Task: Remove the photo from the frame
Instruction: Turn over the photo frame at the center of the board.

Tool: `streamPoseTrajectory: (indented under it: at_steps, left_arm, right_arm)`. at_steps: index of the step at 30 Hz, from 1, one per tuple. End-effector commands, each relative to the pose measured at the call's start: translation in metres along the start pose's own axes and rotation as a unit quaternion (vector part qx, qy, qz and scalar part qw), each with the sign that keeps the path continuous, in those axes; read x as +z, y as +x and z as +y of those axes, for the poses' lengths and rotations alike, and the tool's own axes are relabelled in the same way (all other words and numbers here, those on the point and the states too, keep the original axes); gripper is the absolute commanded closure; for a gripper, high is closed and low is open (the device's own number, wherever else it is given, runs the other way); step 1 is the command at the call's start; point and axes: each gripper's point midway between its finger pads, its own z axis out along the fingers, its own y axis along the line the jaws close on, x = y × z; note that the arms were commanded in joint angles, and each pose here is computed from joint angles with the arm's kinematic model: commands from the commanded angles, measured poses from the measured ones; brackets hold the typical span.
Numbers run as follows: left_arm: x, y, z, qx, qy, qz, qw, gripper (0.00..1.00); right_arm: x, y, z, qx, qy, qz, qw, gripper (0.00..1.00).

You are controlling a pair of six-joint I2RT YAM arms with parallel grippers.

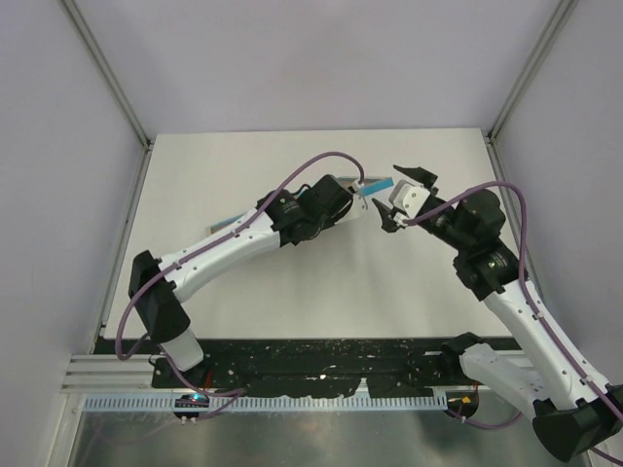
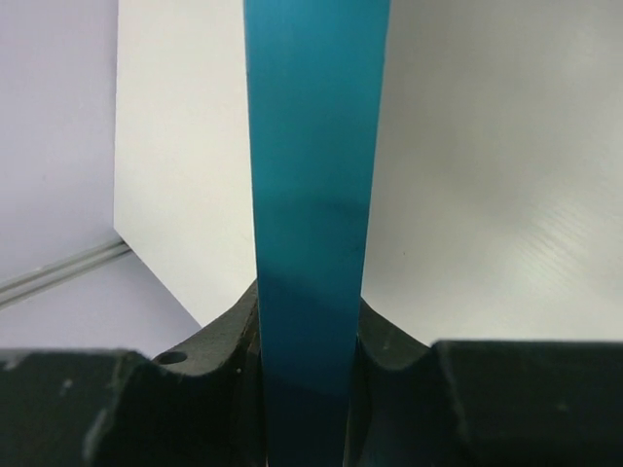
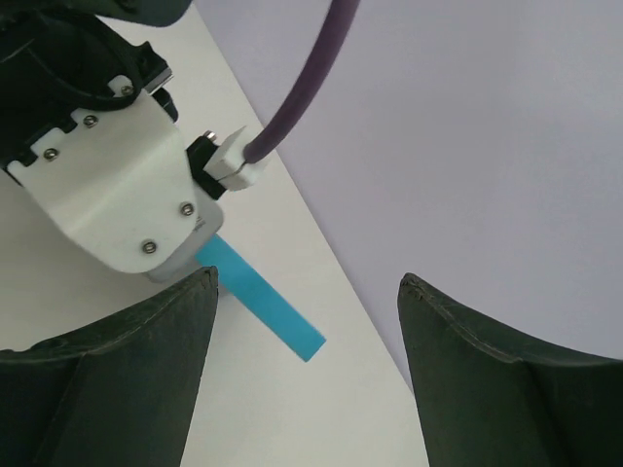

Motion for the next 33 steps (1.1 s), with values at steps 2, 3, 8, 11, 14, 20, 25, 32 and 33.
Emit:
streamPoseTrajectory:
  at_steps: [2, 3, 8, 11, 14, 20, 25, 32, 33]
  left_arm:
    - [-0.032, -0.030, 0.043, -0.103, 0.001, -0.036, 0.994, 1.00]
    - [-0.034, -0.030, 0.048, -0.122, 0.011, -0.035, 0.992, 1.00]
    - [-0.052, -0.041, 0.066, -0.186, 0.063, -0.055, 0.979, 1.00]
    - [-0.058, -0.042, 0.074, -0.214, 0.079, -0.064, 0.971, 1.00]
    - [-0.059, -0.039, 0.081, -0.244, 0.092, -0.072, 0.963, 1.00]
    - [-0.052, -0.024, 0.099, -0.330, 0.145, -0.080, 0.929, 1.00]
    - [-0.029, 0.004, 0.118, -0.409, 0.194, -0.069, 0.889, 1.00]
    - [0.018, 0.047, 0.140, -0.519, 0.251, -0.039, 0.816, 1.00]
    - [0.023, 0.052, 0.142, -0.529, 0.256, -0.038, 0.808, 1.00]
  right_arm:
    - [-0.007, -0.017, -0.015, 0.037, 0.020, -0.007, 0.999, 0.21]
    - [-0.008, -0.017, -0.016, 0.041, 0.022, -0.007, 0.999, 0.21]
    - [-0.009, -0.019, -0.018, 0.048, 0.024, -0.009, 0.998, 0.21]
    - [-0.009, -0.020, -0.019, 0.053, 0.024, -0.010, 0.998, 0.21]
    - [-0.008, -0.019, -0.021, 0.062, 0.026, -0.009, 0.998, 0.20]
    - [-0.005, -0.020, -0.025, 0.076, 0.024, -0.007, 0.997, 0.20]
    - [0.002, -0.008, -0.022, 0.088, 0.014, 0.005, 0.996, 0.20]
    - [0.008, 0.013, -0.020, 0.106, 0.011, 0.024, 0.994, 0.20]
    - [0.009, 0.017, -0.019, 0.109, 0.011, 0.027, 0.994, 0.20]
